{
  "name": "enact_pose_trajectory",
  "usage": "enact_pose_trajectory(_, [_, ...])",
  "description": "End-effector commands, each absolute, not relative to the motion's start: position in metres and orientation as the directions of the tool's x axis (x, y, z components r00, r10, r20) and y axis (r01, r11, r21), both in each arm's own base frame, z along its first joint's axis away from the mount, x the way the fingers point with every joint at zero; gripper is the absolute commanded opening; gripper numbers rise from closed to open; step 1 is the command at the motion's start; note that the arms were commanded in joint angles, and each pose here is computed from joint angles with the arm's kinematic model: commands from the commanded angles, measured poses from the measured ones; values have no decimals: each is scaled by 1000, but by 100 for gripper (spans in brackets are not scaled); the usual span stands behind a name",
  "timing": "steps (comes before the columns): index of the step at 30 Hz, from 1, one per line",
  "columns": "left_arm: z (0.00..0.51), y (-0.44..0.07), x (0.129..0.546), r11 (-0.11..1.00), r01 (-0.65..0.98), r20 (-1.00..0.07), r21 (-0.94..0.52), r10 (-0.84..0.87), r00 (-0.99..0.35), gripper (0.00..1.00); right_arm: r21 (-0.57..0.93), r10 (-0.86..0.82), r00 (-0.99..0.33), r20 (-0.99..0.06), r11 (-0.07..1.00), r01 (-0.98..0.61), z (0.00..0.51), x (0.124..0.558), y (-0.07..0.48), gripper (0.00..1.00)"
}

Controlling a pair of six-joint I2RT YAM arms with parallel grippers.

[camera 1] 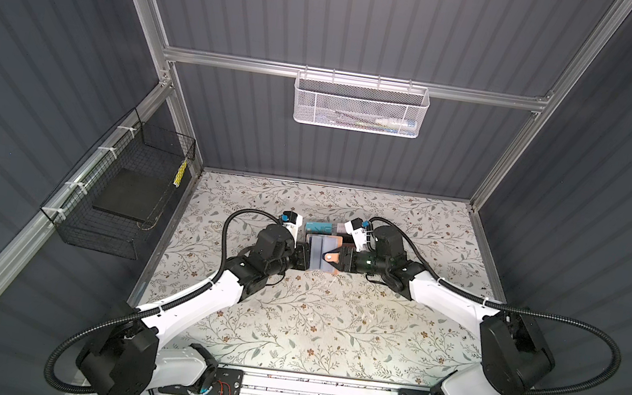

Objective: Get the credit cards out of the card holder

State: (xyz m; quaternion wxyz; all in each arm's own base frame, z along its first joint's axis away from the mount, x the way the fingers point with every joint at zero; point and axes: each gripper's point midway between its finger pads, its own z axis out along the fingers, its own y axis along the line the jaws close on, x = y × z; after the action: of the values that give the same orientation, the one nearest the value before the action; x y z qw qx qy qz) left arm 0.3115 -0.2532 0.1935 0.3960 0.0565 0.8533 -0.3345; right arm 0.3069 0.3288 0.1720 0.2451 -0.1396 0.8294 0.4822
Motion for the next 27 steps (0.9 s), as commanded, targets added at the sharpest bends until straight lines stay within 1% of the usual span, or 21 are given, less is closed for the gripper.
enact_pose_trajectory(1, [201,-253,317,800,362,-739,-479,-144,-659,0,720,2,-830,-558,499,-482,176,308,330,46])
enact_pose_trajectory(3, [199,-253,318,813,353,-739,-463,-134,-660,0,719,4,-830,-557,503,-480,175,309,329,46])
enact_pose_trajectory(6, [198,-251,319,826,344,-740,-446,-124,-661,0,716,4,-835,-550,518,-469,170,311,329,41])
enact_pose_trajectory(13, [200,-250,318,828,346,-743,-442,-120,-659,0,714,4,-851,-526,546,-439,158,316,327,19])
enact_pose_trajectory(15, [201,-250,317,827,348,-743,-442,-120,-659,0,717,6,-854,-520,547,-433,156,317,328,11])
enact_pose_trajectory(19, [204,-251,316,818,357,-746,-451,-126,-654,0,726,17,-863,-505,549,-414,153,319,325,0])
enact_pose_trajectory(23, [205,-251,315,814,361,-748,-455,-130,-650,0,759,51,-879,-474,529,-379,150,325,319,0])
enact_pose_trajectory(27, [205,-252,314,808,365,-744,-463,-130,-655,0,765,51,-887,-459,531,-365,145,327,319,0])
